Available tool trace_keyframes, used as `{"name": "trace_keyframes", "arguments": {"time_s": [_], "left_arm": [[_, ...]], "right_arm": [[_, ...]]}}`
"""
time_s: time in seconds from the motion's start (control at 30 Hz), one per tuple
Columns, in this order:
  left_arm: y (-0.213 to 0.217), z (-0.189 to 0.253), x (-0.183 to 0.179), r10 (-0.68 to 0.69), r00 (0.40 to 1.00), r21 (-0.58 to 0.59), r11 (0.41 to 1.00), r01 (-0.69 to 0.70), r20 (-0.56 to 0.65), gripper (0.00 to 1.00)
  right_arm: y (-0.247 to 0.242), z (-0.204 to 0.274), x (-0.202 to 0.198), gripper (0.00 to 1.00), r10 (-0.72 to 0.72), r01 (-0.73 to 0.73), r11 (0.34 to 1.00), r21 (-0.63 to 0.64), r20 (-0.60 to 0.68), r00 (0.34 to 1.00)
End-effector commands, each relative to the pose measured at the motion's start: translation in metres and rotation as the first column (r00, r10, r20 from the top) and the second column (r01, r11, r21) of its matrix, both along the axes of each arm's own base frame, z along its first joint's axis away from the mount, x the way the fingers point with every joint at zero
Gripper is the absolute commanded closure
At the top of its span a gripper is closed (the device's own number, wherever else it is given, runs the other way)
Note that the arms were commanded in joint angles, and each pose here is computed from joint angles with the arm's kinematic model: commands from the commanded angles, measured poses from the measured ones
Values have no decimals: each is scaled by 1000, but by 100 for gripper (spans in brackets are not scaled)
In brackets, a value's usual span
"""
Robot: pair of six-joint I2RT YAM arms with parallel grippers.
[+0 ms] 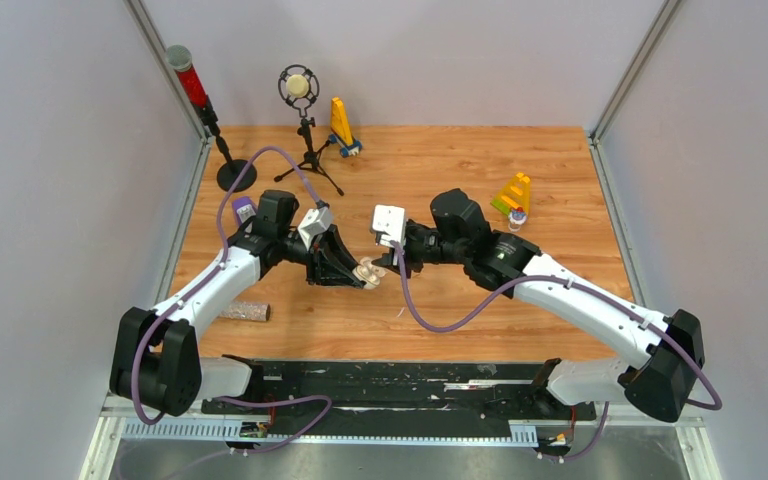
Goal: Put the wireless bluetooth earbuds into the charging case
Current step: Adjust the earbud with the charging case.
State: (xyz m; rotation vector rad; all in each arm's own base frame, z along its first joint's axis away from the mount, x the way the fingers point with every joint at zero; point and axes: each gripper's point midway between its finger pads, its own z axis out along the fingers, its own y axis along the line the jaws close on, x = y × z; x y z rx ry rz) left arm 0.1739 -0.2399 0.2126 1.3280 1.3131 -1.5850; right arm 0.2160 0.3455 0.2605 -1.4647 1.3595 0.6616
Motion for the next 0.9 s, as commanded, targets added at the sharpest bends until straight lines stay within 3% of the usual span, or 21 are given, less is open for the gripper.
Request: {"name": "trace_keyframes", "arguments": {"time_s": [0.0, 0.47, 0.87], "left_arm": [[-2, 17, 1, -27, 998, -40, 999, 29, 59, 85], [-2, 18, 1, -28, 998, -41, 999, 30, 60, 85], [-2, 17, 2, -26, 998, -39, 999, 29, 56, 85]], "right_arm": [[-3, 32, 12, 53, -62, 59, 997, 41, 75, 995], [11, 29, -12, 53, 56, -53, 997, 51, -55, 997], [13, 32, -14, 52, 58, -55, 997, 57, -61, 996]]}}
